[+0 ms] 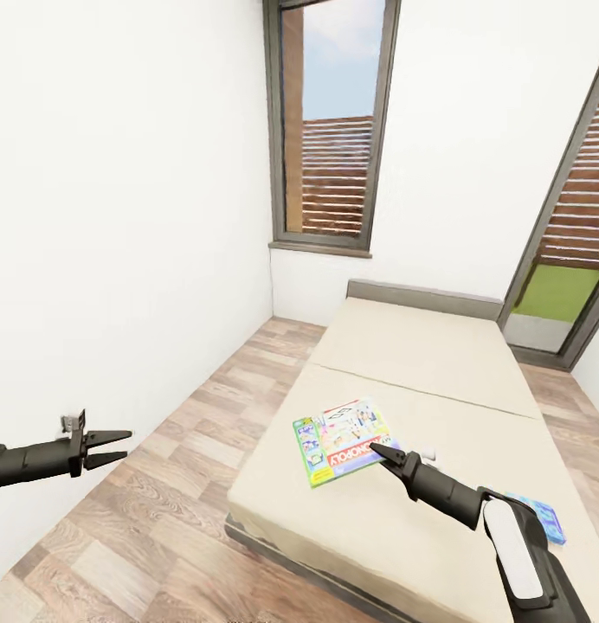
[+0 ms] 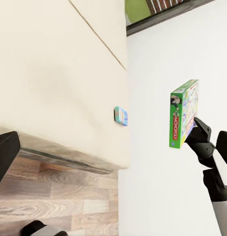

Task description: Put all the toys in the child's room - the three board games (two on the bed and one on the table), the two jigsaw puzzles on the table, and the tennis ball on the table - inside the toy box on the table in the child's room.

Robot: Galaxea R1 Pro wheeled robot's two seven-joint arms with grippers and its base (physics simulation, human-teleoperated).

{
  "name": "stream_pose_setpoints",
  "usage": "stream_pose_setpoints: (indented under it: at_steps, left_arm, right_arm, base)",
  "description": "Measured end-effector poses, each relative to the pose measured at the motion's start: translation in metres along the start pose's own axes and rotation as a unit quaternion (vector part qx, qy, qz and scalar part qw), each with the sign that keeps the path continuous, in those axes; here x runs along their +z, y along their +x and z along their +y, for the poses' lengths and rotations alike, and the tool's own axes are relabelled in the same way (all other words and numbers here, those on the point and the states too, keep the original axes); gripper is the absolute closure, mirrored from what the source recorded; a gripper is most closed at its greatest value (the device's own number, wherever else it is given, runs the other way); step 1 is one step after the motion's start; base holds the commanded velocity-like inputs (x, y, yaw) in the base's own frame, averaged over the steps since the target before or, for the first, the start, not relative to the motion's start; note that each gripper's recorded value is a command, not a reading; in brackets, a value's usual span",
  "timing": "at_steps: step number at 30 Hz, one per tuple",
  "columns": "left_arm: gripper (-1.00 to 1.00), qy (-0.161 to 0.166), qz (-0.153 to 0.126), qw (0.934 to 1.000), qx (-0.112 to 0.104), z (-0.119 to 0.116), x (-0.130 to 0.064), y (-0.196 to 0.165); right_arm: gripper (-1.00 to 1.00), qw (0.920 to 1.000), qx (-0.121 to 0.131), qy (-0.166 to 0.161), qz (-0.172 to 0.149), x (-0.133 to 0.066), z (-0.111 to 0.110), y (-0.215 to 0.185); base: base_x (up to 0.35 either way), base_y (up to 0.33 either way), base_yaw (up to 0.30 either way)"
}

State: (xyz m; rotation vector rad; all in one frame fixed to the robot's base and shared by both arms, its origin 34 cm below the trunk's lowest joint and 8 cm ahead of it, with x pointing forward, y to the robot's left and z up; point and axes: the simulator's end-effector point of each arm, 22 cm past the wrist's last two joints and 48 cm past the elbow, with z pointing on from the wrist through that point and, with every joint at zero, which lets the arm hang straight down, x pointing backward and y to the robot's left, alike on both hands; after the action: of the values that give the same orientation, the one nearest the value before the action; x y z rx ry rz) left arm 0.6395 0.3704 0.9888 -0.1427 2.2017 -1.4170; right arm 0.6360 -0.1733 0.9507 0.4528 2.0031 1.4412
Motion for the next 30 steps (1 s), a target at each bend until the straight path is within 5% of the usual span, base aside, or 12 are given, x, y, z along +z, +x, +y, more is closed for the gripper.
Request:
stream_pose_setpoints:
  at_steps: [30]
  left_arm:
    - [-1.0, -0.001, 0.0, 1.0, 0.001, -0.03, -0.014, -0.006]
  right_arm:
    - [1.0, 1.0, -0.006, 0.002, -0.007, -0.01, 0.03, -0.005]
  base:
    - [0.0, 0.0, 0.291]
